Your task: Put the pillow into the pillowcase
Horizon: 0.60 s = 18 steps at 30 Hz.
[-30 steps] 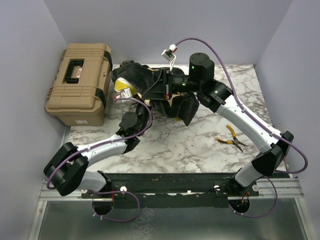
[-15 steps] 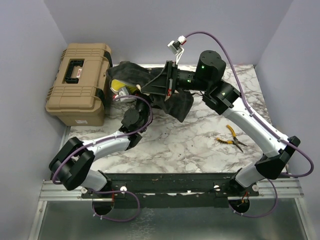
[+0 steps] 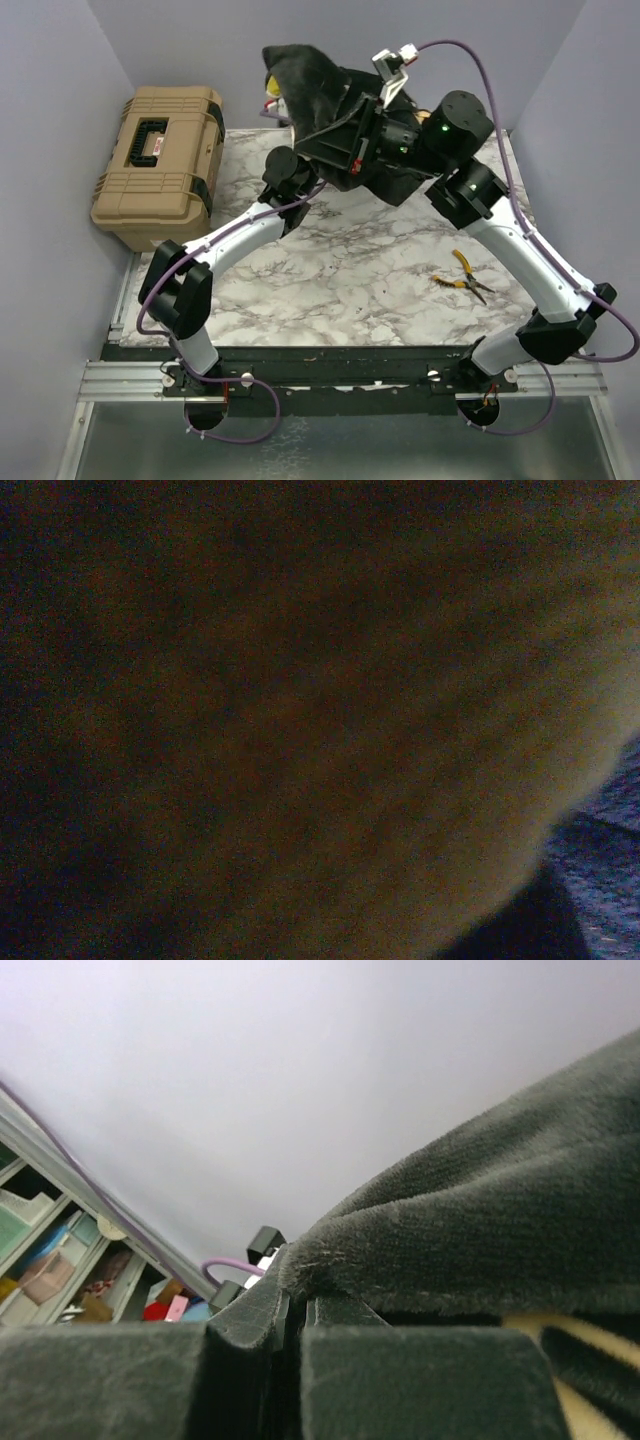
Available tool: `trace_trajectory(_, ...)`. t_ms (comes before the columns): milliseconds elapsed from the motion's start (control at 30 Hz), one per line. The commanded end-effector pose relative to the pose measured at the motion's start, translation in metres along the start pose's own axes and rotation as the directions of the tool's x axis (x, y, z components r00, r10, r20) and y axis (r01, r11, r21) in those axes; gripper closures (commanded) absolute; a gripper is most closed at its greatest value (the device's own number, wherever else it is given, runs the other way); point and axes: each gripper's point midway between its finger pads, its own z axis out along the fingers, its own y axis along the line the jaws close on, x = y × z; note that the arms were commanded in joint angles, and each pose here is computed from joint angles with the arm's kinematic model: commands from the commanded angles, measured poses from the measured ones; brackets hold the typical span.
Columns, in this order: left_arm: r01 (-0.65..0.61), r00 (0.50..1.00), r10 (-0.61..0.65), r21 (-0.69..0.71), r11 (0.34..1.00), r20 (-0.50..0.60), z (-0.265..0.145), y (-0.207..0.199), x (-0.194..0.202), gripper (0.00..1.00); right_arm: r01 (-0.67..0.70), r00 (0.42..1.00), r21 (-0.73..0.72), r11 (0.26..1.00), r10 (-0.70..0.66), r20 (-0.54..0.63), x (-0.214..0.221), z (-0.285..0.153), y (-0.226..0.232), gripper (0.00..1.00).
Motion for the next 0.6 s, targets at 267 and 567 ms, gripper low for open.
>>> trace_trajectory(267, 0.042, 0.914, -0.183, -0.364, 0.931, -0.361, -0.083, 0.123, 0.116, 1.00, 0.023, 0.984, -0.431, 0.902, -0.097, -0.150, 0.031, -0.040, 0.127, 1.00)
trace_trajectory(567, 0.198, 0.870, -0.369, -0.454, 0.869, -0.327, -0.103, 0.164, 0.143, 1.00, -0.026, 0.975, -0.520, 0.854, -0.092, -0.200, 0.066, -0.023, 0.172, 1.00)
